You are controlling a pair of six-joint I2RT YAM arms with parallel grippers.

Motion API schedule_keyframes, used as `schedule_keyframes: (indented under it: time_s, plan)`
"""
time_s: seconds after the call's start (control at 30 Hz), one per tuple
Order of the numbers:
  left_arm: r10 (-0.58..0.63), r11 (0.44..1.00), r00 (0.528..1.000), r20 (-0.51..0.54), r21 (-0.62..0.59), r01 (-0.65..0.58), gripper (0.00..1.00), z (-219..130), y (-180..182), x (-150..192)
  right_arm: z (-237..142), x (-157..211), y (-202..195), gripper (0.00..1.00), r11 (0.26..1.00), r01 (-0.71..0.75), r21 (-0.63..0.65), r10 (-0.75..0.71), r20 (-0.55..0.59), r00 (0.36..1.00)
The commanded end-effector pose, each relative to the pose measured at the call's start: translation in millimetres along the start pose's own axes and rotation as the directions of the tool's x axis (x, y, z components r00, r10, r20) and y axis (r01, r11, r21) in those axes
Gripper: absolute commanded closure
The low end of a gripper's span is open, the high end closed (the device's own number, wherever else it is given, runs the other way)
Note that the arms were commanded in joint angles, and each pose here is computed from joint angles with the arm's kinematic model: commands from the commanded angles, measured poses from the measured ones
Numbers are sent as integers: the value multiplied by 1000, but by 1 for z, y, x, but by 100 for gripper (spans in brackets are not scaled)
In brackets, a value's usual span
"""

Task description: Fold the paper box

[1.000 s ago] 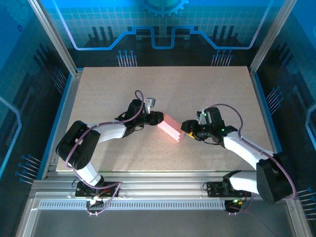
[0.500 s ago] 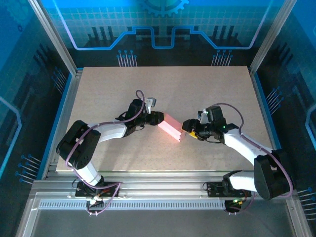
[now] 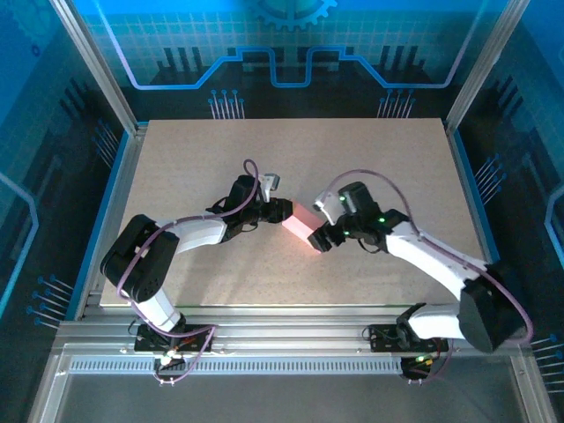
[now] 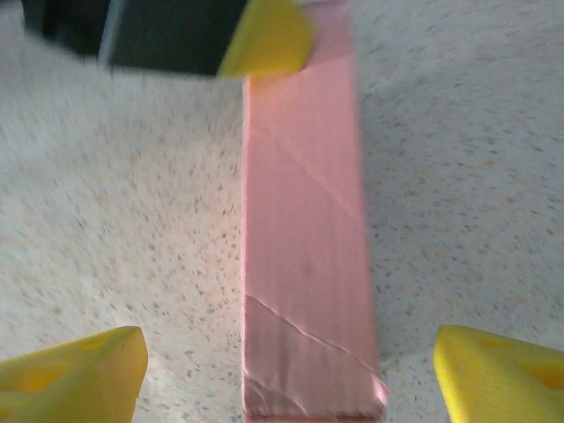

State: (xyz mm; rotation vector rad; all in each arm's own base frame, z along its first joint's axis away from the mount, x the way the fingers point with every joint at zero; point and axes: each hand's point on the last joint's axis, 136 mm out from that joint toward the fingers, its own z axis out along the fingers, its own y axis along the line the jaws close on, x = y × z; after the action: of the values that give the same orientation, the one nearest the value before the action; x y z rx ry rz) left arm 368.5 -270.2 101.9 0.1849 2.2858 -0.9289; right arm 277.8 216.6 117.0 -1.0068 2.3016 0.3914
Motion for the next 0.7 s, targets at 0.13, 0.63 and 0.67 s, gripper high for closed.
schedule_keyframes:
  time_s: [0.13, 0.63, 0.67]
  plan:
    - [-73, 990, 967, -245, -134, 40, 62, 3, 40, 75, 37, 10, -36, 38, 950, 272, 156, -238, -208, 949]
    - [14, 976, 995, 101, -219, 8, 1, -69, 11, -26, 13, -11, -68, 55, 894, 267, 360, -202, -210, 957]
    - [28, 967, 988, 155, -256, 13, 1, -84, 16, -38, 11, -14, -75, 55, 876, 272, 399, -200, -214, 956]
